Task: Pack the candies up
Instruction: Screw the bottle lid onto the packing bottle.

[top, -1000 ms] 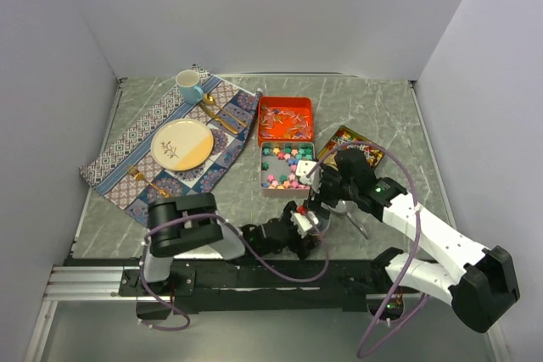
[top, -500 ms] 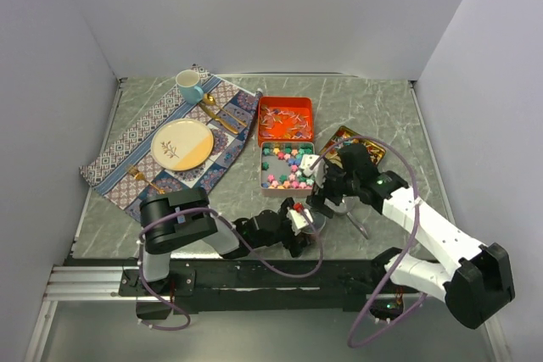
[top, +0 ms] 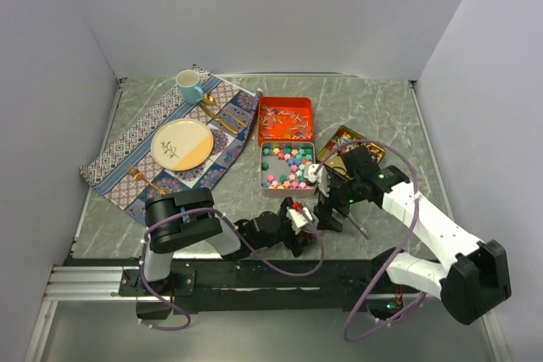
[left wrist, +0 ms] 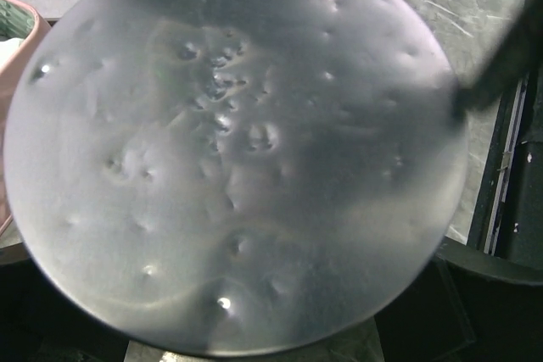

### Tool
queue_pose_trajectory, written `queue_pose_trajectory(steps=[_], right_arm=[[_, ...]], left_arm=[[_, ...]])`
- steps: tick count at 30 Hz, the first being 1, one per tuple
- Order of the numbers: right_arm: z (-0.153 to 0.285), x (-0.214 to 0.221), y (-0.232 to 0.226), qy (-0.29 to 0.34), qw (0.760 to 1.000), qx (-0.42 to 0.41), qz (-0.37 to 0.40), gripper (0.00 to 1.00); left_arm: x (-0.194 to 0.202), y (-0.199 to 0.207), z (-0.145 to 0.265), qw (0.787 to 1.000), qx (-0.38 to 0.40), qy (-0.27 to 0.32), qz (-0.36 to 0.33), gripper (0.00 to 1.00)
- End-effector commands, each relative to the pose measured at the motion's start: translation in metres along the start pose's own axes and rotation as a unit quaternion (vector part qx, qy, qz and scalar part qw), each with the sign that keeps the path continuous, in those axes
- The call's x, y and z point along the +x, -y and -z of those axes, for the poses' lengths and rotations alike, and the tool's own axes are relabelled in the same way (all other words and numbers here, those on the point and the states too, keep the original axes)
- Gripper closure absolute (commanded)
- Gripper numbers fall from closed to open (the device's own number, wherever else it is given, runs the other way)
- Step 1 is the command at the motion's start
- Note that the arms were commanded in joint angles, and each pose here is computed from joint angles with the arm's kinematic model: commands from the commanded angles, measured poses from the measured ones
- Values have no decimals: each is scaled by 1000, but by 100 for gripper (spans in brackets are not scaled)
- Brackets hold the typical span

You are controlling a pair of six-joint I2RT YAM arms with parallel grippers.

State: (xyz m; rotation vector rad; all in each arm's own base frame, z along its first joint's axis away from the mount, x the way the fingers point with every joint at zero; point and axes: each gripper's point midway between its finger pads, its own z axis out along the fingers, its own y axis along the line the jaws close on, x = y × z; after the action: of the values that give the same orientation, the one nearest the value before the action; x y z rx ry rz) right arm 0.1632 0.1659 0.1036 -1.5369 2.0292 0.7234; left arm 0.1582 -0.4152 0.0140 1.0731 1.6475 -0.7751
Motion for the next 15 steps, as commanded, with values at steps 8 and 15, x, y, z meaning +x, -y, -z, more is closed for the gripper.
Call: queue_pose_trajectory(steps=[8,15], right_arm=[[18,28,-49,-50,991,-104,64,0],[32,13,-24,24,983,-26,179,0]], left_arm=[[148,-52,58,957,-107,-266,-43,4],[150,-44,60,958,-89,-268,-47,3]])
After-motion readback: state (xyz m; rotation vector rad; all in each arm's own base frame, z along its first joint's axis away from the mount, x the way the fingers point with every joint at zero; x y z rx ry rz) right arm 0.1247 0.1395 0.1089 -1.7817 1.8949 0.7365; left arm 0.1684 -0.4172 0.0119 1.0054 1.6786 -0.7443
